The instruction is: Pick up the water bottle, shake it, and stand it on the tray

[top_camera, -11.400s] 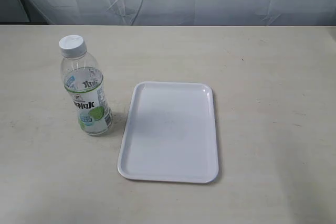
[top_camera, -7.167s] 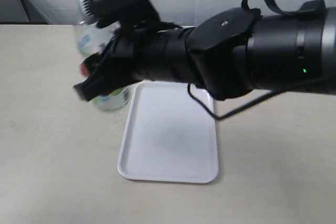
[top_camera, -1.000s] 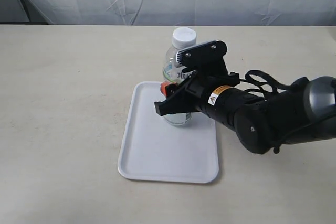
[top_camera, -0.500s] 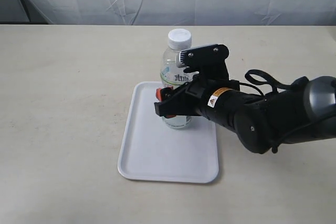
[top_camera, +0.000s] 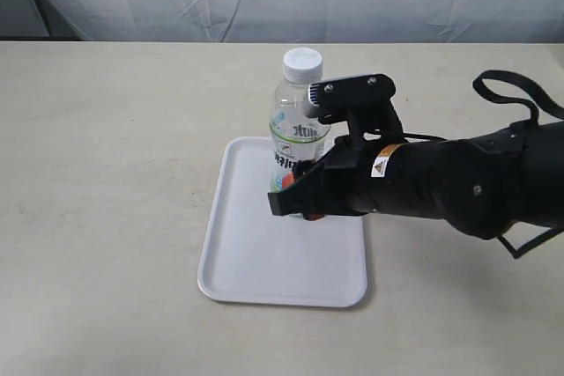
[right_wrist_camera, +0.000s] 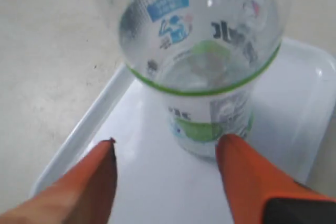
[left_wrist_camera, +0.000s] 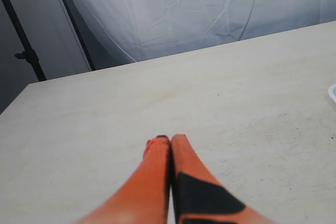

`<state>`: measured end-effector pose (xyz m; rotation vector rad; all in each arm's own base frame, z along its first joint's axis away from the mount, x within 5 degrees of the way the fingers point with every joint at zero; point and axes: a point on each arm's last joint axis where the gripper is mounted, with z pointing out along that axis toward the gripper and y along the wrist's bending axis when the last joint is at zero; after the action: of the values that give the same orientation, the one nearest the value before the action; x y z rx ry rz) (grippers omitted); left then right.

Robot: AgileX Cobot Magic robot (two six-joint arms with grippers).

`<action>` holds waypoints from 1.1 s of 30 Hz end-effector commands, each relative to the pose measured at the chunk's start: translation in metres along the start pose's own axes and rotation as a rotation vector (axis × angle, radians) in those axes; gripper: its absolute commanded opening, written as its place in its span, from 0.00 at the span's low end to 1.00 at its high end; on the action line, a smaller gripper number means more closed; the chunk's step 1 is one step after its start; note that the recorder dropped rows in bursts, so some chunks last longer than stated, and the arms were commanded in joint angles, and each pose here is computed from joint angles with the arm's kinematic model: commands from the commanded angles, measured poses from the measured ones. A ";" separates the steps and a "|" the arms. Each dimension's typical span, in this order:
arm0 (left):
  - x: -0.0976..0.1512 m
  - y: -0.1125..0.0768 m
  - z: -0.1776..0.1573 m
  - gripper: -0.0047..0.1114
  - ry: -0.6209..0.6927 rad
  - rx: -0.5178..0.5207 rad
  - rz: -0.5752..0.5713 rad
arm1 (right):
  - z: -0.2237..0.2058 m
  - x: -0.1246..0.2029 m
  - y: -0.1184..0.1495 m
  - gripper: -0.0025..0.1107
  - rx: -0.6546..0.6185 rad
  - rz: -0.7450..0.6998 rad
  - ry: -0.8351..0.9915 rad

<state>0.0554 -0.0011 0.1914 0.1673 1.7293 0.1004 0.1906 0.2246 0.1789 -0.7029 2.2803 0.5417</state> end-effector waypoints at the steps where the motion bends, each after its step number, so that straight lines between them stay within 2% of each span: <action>1: 0.000 0.000 0.000 0.04 -0.014 -0.001 -0.003 | -0.009 0.007 0.002 0.26 -0.022 -0.047 0.115; 4: 0.000 0.000 0.000 0.04 -0.014 -0.001 -0.003 | -0.014 0.013 0.003 0.02 -0.033 -0.066 0.199; 9: 0.000 0.000 0.000 0.04 -0.014 -0.001 -0.003 | -0.027 0.017 0.005 0.02 -0.051 -0.052 0.277; 13: 0.000 0.000 0.000 0.04 -0.014 -0.001 -0.003 | -0.050 0.013 0.006 0.02 -0.056 0.006 0.234; 17: 0.000 0.000 0.000 0.04 -0.014 -0.001 -0.003 | -0.089 0.014 0.000 0.02 -0.030 0.047 0.121; 25: 0.000 0.000 0.000 0.04 -0.014 -0.001 -0.003 | -0.184 0.041 -0.025 0.02 0.111 0.114 0.004; 29: 0.000 0.000 0.000 0.04 -0.014 -0.001 -0.003 | -0.228 0.059 -0.023 0.02 -0.008 0.246 -0.091; 33: 0.000 0.000 0.000 0.04 -0.014 -0.001 -0.003 | -0.256 0.072 -0.021 0.02 -0.133 0.308 -0.194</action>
<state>0.0554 -0.0011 0.1914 0.1673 1.7293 0.1004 0.0486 0.0553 0.2946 -0.3765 2.2411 0.7626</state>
